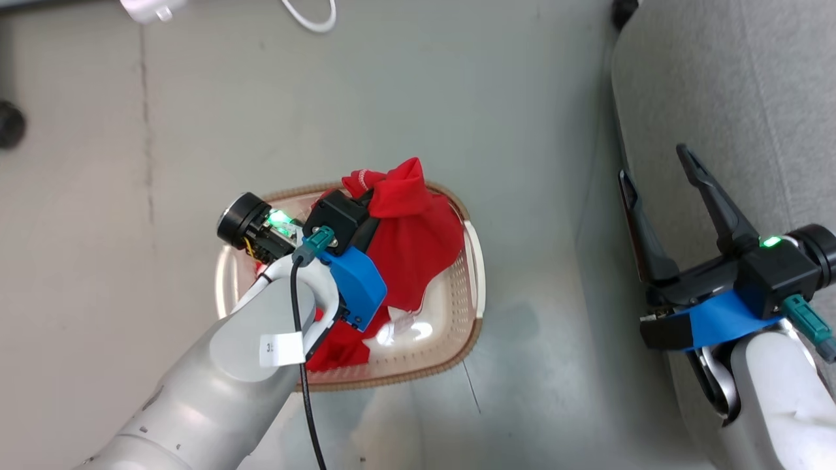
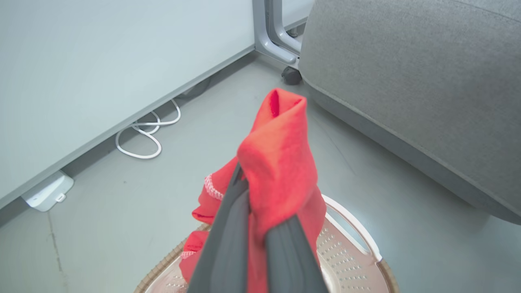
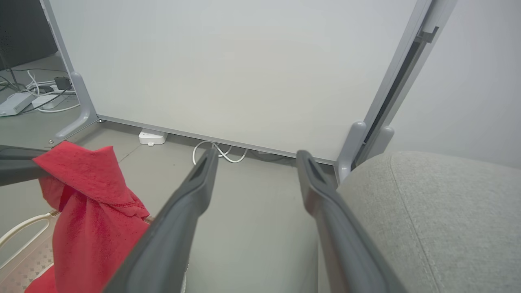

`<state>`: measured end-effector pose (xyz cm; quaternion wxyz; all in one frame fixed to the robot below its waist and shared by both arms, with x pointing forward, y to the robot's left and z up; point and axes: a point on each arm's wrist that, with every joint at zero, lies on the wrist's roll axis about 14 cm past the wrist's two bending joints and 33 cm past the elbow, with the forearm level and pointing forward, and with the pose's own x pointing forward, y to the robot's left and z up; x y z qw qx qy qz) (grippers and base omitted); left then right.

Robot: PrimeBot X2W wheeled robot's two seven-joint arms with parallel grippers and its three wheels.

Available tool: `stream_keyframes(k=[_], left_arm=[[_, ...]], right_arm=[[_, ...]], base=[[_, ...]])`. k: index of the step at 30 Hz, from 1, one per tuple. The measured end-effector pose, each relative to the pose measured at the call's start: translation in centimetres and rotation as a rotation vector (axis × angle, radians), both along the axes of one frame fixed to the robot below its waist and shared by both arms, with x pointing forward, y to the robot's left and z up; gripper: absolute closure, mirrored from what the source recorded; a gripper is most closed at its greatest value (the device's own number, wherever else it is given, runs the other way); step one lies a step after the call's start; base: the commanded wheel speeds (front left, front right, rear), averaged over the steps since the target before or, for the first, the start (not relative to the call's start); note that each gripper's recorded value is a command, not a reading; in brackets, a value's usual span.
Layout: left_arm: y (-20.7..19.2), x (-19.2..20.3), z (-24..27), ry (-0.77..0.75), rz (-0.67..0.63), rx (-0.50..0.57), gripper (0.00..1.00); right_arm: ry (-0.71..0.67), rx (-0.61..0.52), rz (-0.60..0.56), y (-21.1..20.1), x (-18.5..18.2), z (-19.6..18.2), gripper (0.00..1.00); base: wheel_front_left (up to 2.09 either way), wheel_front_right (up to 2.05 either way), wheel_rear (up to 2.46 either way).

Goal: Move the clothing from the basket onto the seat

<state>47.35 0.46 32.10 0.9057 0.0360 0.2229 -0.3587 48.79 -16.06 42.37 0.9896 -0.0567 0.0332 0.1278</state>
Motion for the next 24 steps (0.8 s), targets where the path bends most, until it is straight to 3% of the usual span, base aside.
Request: stream_keyframes(k=[12,24], left_arm=[[0.7,1.8,12.4,-0.302,0.068,-0.08,1.0],[-1.3,0.1,23.5,-0.544,0.043,-0.181,1.0]], right_arm=[[-0.063,0.037,-0.007,0.8,-3.5,4.3,0.0],[-0.123,0.061,-0.013,1.3,-6.9,7.5,0.0]], base=[[0.0,0.0,0.0],[0.0,0.0,0.0]])
